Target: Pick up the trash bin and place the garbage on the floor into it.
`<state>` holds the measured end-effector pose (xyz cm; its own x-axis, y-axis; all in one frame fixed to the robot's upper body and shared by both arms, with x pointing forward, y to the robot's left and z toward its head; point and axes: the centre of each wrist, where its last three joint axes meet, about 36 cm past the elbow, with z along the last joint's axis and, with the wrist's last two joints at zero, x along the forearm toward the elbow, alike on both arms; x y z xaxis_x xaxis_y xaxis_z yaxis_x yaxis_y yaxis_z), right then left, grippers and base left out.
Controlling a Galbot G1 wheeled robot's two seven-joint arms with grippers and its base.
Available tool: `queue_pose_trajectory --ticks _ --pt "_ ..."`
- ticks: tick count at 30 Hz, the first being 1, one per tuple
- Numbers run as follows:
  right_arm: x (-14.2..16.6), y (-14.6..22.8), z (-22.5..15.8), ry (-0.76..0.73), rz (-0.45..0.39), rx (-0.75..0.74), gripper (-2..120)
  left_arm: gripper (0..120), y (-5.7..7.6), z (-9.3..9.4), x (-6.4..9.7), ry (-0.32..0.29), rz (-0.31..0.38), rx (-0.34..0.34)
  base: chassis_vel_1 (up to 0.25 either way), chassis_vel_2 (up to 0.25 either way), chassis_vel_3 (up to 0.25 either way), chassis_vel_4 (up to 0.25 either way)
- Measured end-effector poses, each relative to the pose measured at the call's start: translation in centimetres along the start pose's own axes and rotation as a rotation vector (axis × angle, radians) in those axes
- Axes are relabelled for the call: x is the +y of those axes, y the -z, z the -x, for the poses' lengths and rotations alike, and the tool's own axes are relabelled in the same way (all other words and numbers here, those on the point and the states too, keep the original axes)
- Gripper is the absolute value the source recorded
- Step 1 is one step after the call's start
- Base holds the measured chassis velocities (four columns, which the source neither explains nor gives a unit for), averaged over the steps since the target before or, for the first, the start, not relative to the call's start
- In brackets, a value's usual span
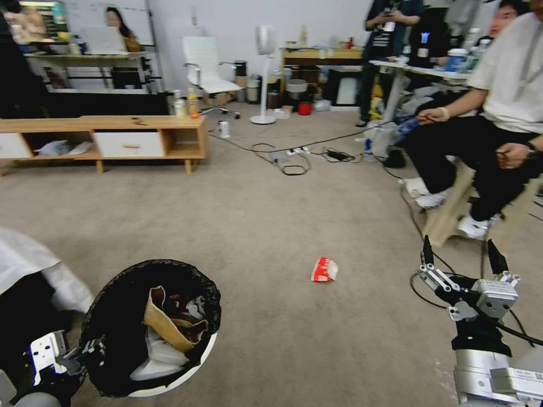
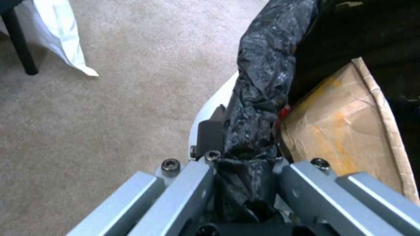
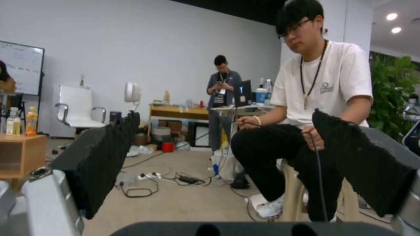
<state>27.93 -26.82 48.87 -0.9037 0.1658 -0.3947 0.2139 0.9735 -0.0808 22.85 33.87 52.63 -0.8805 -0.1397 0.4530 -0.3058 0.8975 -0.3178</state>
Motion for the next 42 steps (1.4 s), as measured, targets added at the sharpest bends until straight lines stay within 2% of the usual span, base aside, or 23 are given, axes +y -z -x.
queue_pose_trajectory --ticks 23,42 --pt "0.6 -0.9 -0.4 0.052 0.024 0.005 100 1 -0.1 -0.6 -0.1 0.014 -0.013 -0.005 -0.009 0.008 0.011 -0.011" --pt "0.9 -1.3 -0.6 0.054 0.026 0.006 100 1 -0.1 -0.4 0.0 0.017 -0.016 -0.006 -0.217 0.219 0.211 -0.212"
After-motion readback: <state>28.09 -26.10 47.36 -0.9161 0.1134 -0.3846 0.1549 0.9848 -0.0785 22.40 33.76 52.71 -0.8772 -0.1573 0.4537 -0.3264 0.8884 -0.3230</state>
